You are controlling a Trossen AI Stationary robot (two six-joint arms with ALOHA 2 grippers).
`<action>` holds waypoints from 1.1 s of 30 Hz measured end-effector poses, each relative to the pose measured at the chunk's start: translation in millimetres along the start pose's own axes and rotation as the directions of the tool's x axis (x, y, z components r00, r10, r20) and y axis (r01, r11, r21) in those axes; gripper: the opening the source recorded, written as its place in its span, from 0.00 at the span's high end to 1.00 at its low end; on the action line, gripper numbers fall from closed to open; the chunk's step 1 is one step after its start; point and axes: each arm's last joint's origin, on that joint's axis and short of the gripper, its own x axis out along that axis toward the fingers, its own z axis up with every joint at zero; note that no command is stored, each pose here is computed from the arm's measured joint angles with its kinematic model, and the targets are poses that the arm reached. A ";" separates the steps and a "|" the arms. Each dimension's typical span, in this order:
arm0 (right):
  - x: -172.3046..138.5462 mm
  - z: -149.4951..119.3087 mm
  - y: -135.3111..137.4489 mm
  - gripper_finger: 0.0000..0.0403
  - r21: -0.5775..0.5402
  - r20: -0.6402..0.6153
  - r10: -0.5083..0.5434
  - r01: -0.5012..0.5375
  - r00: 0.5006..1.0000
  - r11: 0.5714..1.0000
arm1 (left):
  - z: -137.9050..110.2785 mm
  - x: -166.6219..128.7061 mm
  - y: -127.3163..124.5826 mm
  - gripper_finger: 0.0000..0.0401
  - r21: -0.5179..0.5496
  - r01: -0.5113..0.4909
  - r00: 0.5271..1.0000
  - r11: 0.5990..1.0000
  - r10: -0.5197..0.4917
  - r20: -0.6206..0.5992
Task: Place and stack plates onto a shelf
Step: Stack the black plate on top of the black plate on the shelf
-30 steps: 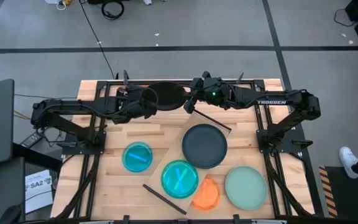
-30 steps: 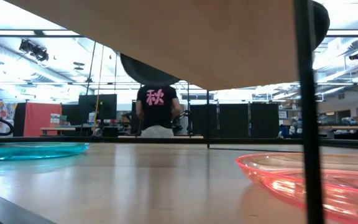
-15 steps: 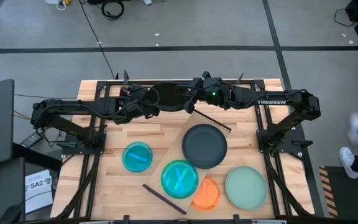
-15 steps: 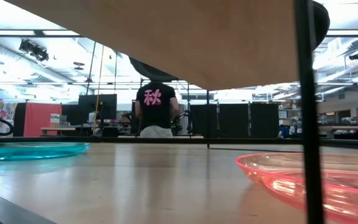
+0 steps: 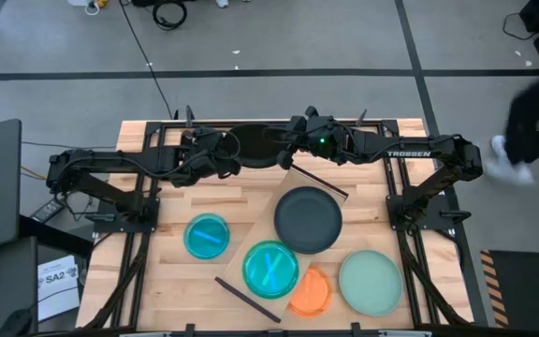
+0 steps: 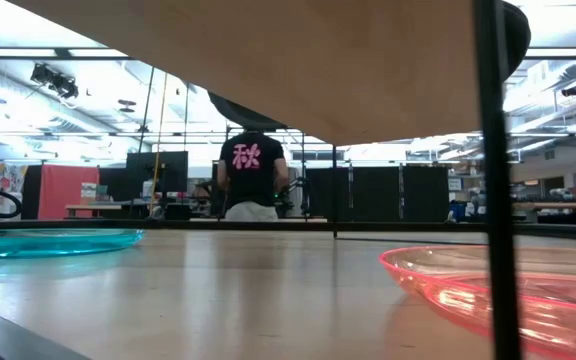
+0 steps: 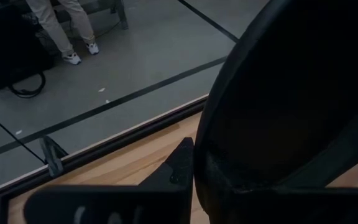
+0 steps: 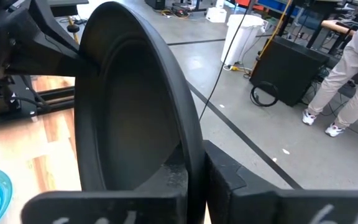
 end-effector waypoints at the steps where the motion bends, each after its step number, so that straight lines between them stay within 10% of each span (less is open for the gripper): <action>1: 0.0 0.0 0.0 0.92 0.001 0.000 0.000 0.000 1.000 1.000 | 0.1 0.0 -0.1 0.92 -0.001 0.001 1.000 1.000 -0.001 0.001; 18: 3.1 2.6 -12.8 0.93 0.014 -0.001 -0.026 0.026 1.000 1.000 | 0.0 0.2 -0.6 0.63 0.049 0.019 1.000 0.999 -0.018 -0.012; 33: -2.3 37.8 -60.4 0.93 0.024 -0.020 -0.159 0.159 0.987 0.987 | 0.3 -0.5 -0.1 0.62 0.046 0.029 0.999 0.999 -0.029 -0.018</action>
